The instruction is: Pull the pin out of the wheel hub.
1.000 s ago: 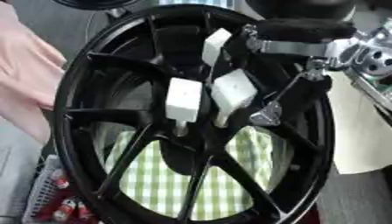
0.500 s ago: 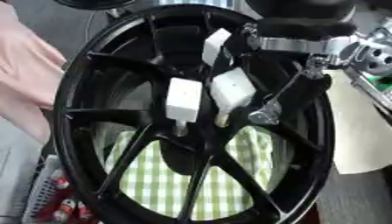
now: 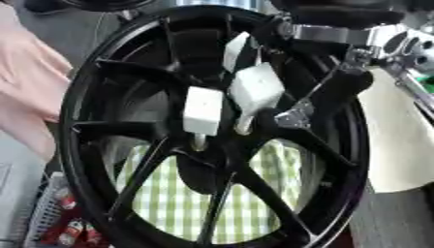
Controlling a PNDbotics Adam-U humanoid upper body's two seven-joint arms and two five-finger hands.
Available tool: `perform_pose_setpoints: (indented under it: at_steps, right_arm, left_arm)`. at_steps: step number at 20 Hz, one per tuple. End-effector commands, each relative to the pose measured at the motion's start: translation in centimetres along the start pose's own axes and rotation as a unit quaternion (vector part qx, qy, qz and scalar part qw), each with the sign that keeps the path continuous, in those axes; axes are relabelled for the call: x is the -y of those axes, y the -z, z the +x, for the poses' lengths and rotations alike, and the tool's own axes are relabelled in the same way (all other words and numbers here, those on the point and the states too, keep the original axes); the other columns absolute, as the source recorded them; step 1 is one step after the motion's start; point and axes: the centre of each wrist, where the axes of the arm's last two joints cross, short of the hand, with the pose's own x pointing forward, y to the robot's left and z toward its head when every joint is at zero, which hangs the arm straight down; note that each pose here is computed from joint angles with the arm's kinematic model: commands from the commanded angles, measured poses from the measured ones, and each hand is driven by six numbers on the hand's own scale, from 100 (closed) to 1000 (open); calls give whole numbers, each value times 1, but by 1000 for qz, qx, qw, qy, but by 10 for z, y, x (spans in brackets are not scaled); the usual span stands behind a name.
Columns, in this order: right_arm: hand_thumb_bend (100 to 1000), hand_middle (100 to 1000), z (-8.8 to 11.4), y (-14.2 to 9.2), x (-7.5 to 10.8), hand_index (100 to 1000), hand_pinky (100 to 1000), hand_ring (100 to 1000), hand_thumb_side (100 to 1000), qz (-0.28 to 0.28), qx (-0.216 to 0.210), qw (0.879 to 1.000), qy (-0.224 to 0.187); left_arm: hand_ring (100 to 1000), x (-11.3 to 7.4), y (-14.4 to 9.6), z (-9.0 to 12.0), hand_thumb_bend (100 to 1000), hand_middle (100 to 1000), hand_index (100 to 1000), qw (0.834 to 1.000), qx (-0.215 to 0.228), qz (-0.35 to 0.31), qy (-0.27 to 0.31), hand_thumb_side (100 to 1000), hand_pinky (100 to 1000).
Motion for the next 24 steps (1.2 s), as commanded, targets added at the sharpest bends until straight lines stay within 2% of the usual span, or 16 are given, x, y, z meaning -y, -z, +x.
perform_pose_setpoints:
  at_steps: [1, 8, 11, 14, 16, 19, 24]
  right_arm:
    - [100, 317, 3, -11, 22, 501, 539, 452, 100, -37, -7, 999, 6]
    - [100, 314, -7, -27, 52, 498, 540, 447, 100, -103, -28, 993, 49]
    - [100, 313, -21, -48, 66, 497, 542, 446, 100, -148, -53, 985, 69]
    - [100, 316, -41, -78, 76, 499, 550, 449, 100, -195, -103, 972, 78]
    - [100, 318, -58, -99, 81, 501, 553, 451, 100, -226, -153, 959, 74]
    - [100, 321, -88, -129, 82, 503, 560, 454, 100, -275, -236, 929, 78]
    - [100, 377, -140, -169, 57, 539, 647, 501, 100, -340, -341, 869, 113]
  left_arm:
    - [573, -5, 1, 5, 212, 551, 713, 1000, 13, 4, 8, 757, 754]
    - [574, -6, 0, 4, 210, 551, 713, 1000, 11, 4, 10, 752, 754]
    - [573, -8, -1, 4, 208, 551, 713, 1000, 11, 11, 13, 749, 755]
    - [573, -12, -1, 3, 208, 551, 713, 1000, 11, 22, 16, 748, 755]
    - [573, -15, -2, 3, 206, 551, 713, 999, 11, 32, 18, 747, 755]
    - [573, -19, -3, 3, 205, 551, 713, 999, 12, 48, 21, 745, 755]
    - [572, -21, 0, 7, 197, 550, 714, 998, 21, 55, 25, 734, 755]
